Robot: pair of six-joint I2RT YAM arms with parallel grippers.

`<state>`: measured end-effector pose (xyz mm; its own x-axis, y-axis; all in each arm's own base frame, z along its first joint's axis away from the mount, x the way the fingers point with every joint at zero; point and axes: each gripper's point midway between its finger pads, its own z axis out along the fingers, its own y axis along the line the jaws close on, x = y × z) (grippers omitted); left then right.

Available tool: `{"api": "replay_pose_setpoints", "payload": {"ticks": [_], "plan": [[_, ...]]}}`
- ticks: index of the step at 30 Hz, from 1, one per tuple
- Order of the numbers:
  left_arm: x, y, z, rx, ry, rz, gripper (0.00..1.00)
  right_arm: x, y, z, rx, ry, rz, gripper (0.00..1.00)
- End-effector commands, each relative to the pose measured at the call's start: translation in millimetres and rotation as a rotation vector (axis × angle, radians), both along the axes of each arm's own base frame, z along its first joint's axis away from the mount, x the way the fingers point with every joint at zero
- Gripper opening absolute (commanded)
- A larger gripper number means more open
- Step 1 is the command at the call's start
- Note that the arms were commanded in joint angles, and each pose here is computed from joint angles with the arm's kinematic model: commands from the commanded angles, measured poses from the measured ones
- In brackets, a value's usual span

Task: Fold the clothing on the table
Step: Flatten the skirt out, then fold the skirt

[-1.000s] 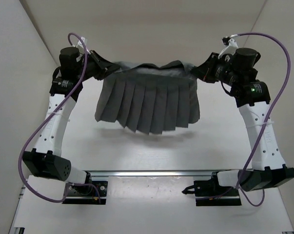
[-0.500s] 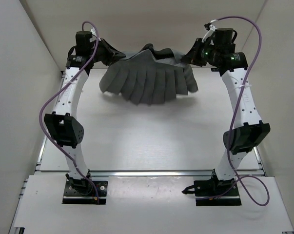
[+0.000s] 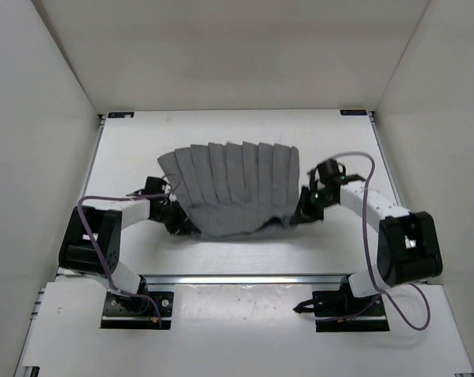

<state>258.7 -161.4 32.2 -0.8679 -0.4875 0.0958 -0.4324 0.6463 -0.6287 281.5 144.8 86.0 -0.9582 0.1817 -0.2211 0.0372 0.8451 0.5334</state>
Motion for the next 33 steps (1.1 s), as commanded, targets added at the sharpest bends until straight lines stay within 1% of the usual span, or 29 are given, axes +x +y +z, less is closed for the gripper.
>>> {"api": "replay_pose_setpoints", "payload": {"ticks": [1,2,4,5,6,8,9,10,11,12,13,15,16,17,19,20,22,23,24,25,26,27,28,29,30,31,32,33], "plan": [[-30.8,7.9,9.7,0.071,-0.091,-0.105,0.0,-53.3,-4.0,0.3,0.019,0.048,-0.06,0.0],[-45.4,8.9,9.9,0.075,-0.074,-0.12,0.0,-75.7,-4.7,-5.7,-0.001,0.088,-0.061,0.0],[-67.0,12.9,12.4,0.106,-0.068,-0.153,0.0,-105.5,-2.2,-10.9,-0.041,0.142,-0.067,0.0],[-79.7,17.8,12.7,0.15,-0.065,-0.157,0.0,-125.7,1.2,-13.3,-0.054,0.163,-0.043,0.0],[-88.5,19.9,9.2,0.18,-0.063,-0.173,0.0,-136.5,4.8,-13.5,-0.05,0.182,-0.028,0.0],[-105.6,21.3,16.4,0.176,-0.082,-0.169,0.0,-158.1,3.7,-13.3,-0.01,0.206,-0.052,0.0],[-113.2,23.1,14.2,0.181,-0.07,-0.168,0.0,-163.5,2.1,-12.5,0.002,0.217,-0.06,0.0],[-117.1,25.8,17.0,0.181,-0.078,-0.147,0.02,-164.0,-1.6,-9.4,0.016,0.197,-0.078,0.0],[-118.0,27.6,19.5,0.183,-0.101,-0.136,0.09,-167.4,-2.5,-6.3,0.032,0.187,-0.068,0.0],[-116.2,27.0,25.0,0.177,-0.122,-0.124,0.09,-163.3,-6.3,-3.6,0.046,0.176,-0.092,0.0],[-112.5,27.5,28.6,0.18,-0.135,-0.109,0.06,-159.7,-6.7,-0.5,0.075,0.169,-0.093,0.0],[-95.7,22.4,47.3,0.161,-0.17,-0.099,0.05,-147.4,-6.9,10.3,0.112,0.137,-0.084,0.0],[-81.9,20.8,65.0,0.153,-0.21,-0.09,0.06,-138.9,-8.5,16.7,0.128,0.122,-0.091,0.01],[-73.4,18.6,68.7,0.151,-0.21,-0.099,0.06,-124.9,-7.5,26.6,0.142,0.093,-0.089,0.0],[-33.0,14.2,96.4,0.145,-0.254,-0.078,0.06,-83.4,-5.9,60.8,0.173,-0.017,-0.077,0.0],[-16.3,19.8,103.6,0.151,-0.277,-0.052,0.06,-65.1,-6.7,63.1,0.185,-0.014,-0.084,0.0],[39.5,26.2,114.4,0.164,-0.289,-0.009,0.09,-4.8,-9.8,79.8,0.192,-0.069,-0.102,0.0],[63.3,31.0,128.2,0.161,-0.326,0.021,0.1,20.7,-12.2,99.3,0.195,-0.125,-0.107,0.0],[85.7,36.6,113.0,0.144,-0.296,0.047,0.23,44.8,-13.3,84.9,0.201,-0.088,-0.116,0.0],[112.8,34.1,105.0,0.113,-0.295,0.061,0.32,70.1,-17.4,102.7,0.215,-0.142,-0.123,0.01],[123.4,29.6,107.2,0.008,-0.268,0.076,0.46,86.4,-19.6,84.0,0.219,-0.087,-0.14,0.11],[141.4,18.3,106.7,-0.152,-0.253,0.094,0.5,106.5,-18.6,86.4,0.228,-0.105,-0.142,0.2],[161.5,15.1,101.8,-0.229,-0.305,0.107,0.53,120.6,-22.8,88.4,0.191,-0.13,-0.164,0.35],[162.2,1.6,111.6,-0.368,-0.259,0.127,0.57,127.0,-26.6,78.6,0.169,-0.11,-0.183,0.43],[172.4,-4.6,122.2,-0.471,-0.292,0.147,0.57,134.1,-29.4,78.1,0.152,-0.13,-0.18,0.47],[177.7,-5.4,132.4,-0.524,-0.339,0.163,0.56,134.4,-34.9,76.6,0.128,-0.13,-0.192,0.52],[175.8,-4.0,136.3,-0.533,-0.356,0.169,0.56,130.7,-36.8,69.1,0.117,-0.116,-0.191,0.55],[175.6,-2.9,139.0,-0.524,-0.382,0.161,0.57,129.2,-39.6,73.3,0.102,-0.139,-0.2,0.57]]}}
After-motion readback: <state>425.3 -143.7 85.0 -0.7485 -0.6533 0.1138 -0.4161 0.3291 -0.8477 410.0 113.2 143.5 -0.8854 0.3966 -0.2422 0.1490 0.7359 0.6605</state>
